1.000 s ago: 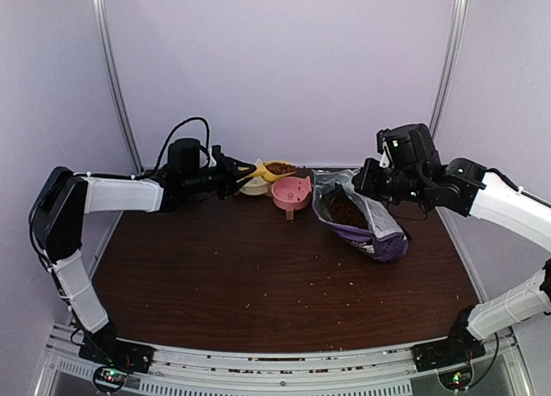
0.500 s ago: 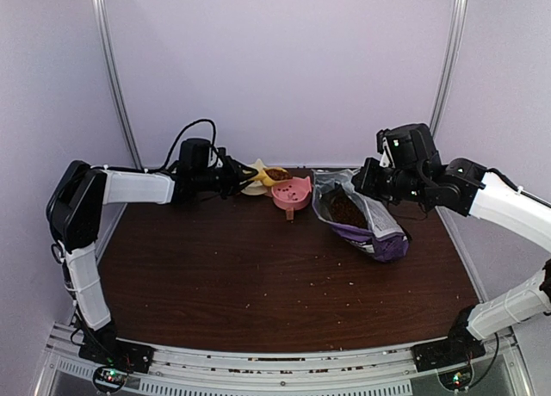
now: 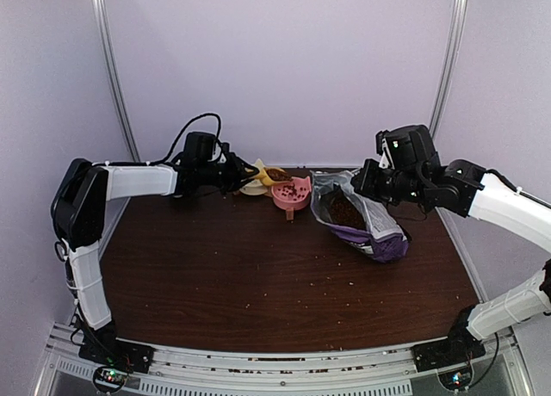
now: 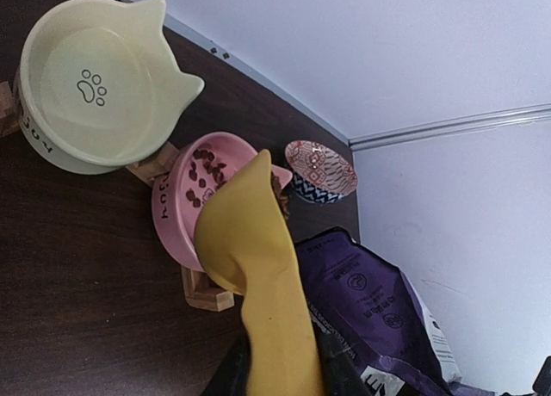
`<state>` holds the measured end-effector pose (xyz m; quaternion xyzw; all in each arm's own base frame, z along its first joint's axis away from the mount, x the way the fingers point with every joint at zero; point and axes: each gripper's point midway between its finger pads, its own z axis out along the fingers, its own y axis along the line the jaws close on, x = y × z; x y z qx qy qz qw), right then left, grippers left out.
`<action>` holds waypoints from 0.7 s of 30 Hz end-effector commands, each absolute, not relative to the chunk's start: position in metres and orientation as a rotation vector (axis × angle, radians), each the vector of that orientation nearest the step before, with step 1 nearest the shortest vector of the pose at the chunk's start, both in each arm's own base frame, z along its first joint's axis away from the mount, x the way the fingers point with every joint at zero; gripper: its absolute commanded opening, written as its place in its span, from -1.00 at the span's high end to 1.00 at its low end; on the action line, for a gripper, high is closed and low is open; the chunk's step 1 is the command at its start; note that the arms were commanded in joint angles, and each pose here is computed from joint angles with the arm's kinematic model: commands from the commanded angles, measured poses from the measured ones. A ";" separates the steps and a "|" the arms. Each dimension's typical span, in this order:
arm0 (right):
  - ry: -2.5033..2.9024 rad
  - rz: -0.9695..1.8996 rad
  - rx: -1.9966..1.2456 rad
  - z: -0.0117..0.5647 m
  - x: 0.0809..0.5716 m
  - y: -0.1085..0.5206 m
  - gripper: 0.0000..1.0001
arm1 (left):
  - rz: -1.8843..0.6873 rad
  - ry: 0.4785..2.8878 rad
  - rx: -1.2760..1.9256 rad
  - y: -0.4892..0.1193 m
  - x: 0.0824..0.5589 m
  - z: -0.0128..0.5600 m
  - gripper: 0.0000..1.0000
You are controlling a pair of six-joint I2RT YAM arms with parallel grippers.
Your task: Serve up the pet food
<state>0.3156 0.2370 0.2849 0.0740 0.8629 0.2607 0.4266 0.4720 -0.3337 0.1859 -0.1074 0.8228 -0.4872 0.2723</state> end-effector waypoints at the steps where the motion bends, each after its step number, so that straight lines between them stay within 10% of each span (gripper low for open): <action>1: 2.139 0.618 0.203 0.284 0.321 0.229 1.00 | -1.271 2.170 -0.220 -0.334 0.484 0.201 1.00; 21: 2.135 0.620 0.208 0.283 0.318 0.226 1.00 | -1.113 2.234 -0.092 -0.337 0.481 0.206 1.00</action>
